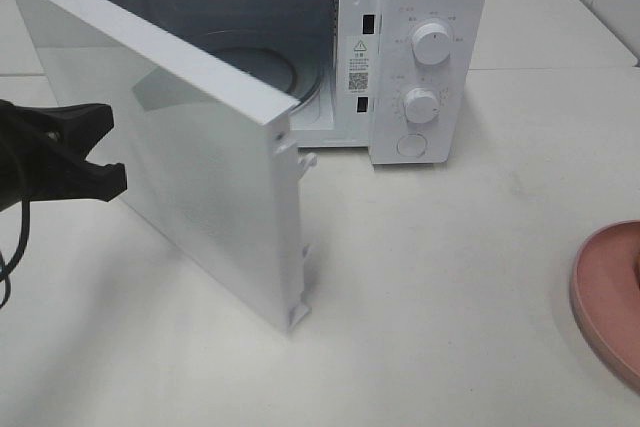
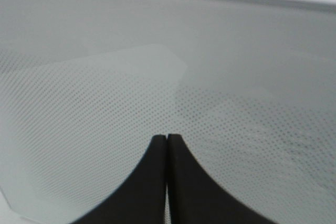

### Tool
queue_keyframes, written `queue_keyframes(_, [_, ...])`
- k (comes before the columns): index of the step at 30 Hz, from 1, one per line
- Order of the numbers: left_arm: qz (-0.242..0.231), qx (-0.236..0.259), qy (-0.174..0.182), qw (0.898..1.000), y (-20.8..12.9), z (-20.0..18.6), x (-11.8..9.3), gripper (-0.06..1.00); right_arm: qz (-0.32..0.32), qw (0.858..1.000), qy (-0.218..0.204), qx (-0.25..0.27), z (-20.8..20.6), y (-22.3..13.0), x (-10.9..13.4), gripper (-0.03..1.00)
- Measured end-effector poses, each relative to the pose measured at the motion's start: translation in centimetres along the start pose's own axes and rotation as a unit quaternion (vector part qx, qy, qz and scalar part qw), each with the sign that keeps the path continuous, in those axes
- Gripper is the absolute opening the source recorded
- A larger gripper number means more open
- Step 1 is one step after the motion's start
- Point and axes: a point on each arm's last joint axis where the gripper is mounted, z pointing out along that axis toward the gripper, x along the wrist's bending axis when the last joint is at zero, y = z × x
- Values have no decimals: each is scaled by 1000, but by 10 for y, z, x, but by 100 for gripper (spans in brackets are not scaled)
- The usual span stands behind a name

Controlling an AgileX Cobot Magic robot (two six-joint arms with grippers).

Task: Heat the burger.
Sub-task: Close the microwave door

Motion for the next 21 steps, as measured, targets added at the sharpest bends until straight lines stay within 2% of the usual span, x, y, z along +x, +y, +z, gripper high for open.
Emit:
queue_keyframes(9, [-24, -25, 6, 999, 17, 23, -21, 0, 0, 1000, 0, 0, 0, 0, 0, 76])
queue_keyframes(16, [-26, -24, -12, 999, 23, 55, -44, 0, 0, 1000, 0, 0, 0, 0, 0, 76])
queue_keyframes(21, [-38, -31, -10, 999, 28, 73, -56, 0, 0, 1000, 0, 0, 0, 0, 0, 76])
